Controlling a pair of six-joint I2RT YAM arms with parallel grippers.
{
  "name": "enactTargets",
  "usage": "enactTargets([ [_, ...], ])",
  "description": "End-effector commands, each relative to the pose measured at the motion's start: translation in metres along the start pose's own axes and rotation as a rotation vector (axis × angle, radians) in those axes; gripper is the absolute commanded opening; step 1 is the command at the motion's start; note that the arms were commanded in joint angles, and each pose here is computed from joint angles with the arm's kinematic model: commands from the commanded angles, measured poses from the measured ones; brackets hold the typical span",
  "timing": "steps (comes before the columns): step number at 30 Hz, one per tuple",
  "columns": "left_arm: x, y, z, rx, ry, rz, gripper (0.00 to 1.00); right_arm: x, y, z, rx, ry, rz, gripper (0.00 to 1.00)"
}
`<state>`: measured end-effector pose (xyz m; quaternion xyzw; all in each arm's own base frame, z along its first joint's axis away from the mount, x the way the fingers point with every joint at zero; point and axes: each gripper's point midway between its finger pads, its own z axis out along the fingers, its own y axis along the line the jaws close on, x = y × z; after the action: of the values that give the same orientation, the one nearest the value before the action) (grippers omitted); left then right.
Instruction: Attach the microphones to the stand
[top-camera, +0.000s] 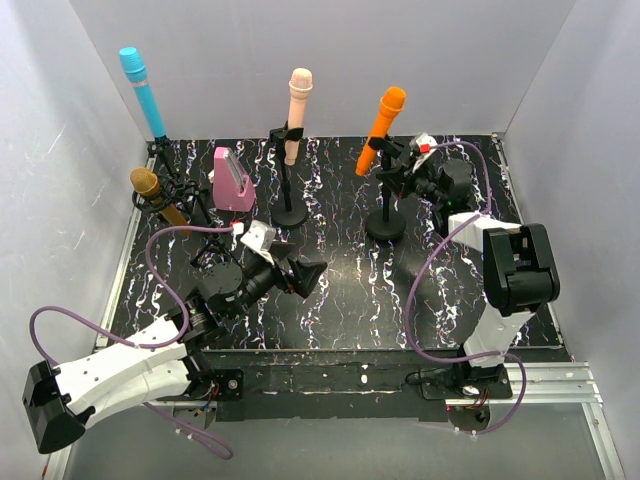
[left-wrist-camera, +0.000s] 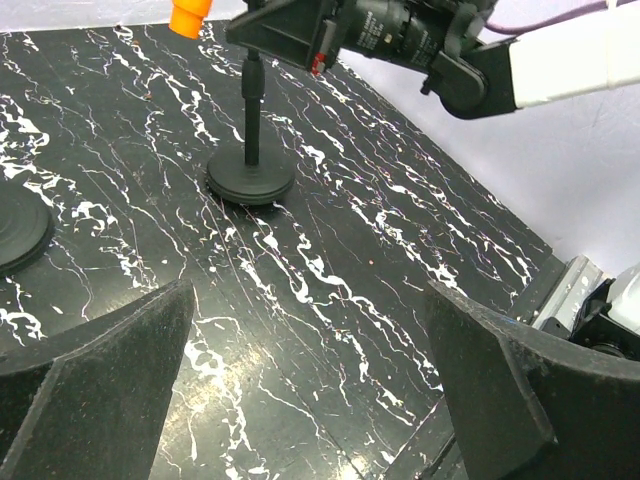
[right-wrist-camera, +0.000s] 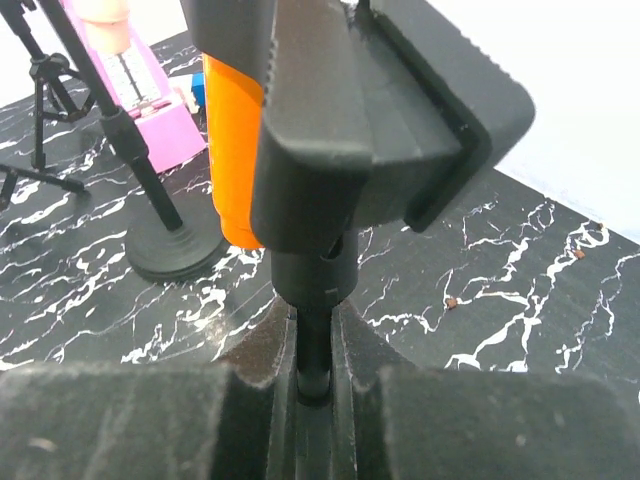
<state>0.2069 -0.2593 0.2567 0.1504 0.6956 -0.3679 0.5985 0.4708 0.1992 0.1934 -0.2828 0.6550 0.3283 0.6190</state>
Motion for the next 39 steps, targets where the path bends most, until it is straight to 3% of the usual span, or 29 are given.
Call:
enactTargets([
  [1,-0.015,-0.007,-0.002,0.024,-0.031,0.004,0.98,0.029,0.017,-0.021,-0.007,0.055,0.044,0.01],
  [2,-0.015,-0.008,-0.002,0.028,-0.03,0.002,0.98,0.011,0.006,-0.021,0.049,-0.024,-0.046,0.31],
  [3,-0.014,-0.009,-0.001,0.032,-0.028,0.001,0.98,-0.103,0.023,-0.032,0.027,-0.446,-0.407,0.36],
  [16,-0.021,-0.011,-0.009,0.047,-0.044,-0.016,0.98,-0.083,0.035,-0.049,0.032,-0.424,-0.371,0.79],
  [26,-0.016,-0.009,-0.01,0.029,-0.014,-0.015,0.98,-0.048,0.042,-0.083,-0.001,-0.325,-0.313,0.86],
  [32,-0.018,0.013,-0.015,-0.134,0.082,-0.004,0.98,-0.033,0.072,-0.121,-0.067,-0.235,-0.252,0.87],
  [34,-0.026,0.016,-0.019,-0.17,0.103,0.003,0.98,-0.027,0.081,-0.132,-0.059,-0.149,-0.202,0.88],
  [36,-0.028,0.02,-0.022,-0.197,0.134,0.017,0.98,-0.023,0.079,-0.144,0.012,0.034,-0.159,0.88],
  [38,-0.029,0.022,-0.026,-0.223,0.171,0.026,0.98,-0.01,0.082,-0.167,0.05,0.302,-0.074,0.89],
  [39,-0.028,0.023,-0.028,-0.232,0.193,0.033,0.98,-0.016,0.079,-0.176,0.1,0.362,-0.05,0.89],
])
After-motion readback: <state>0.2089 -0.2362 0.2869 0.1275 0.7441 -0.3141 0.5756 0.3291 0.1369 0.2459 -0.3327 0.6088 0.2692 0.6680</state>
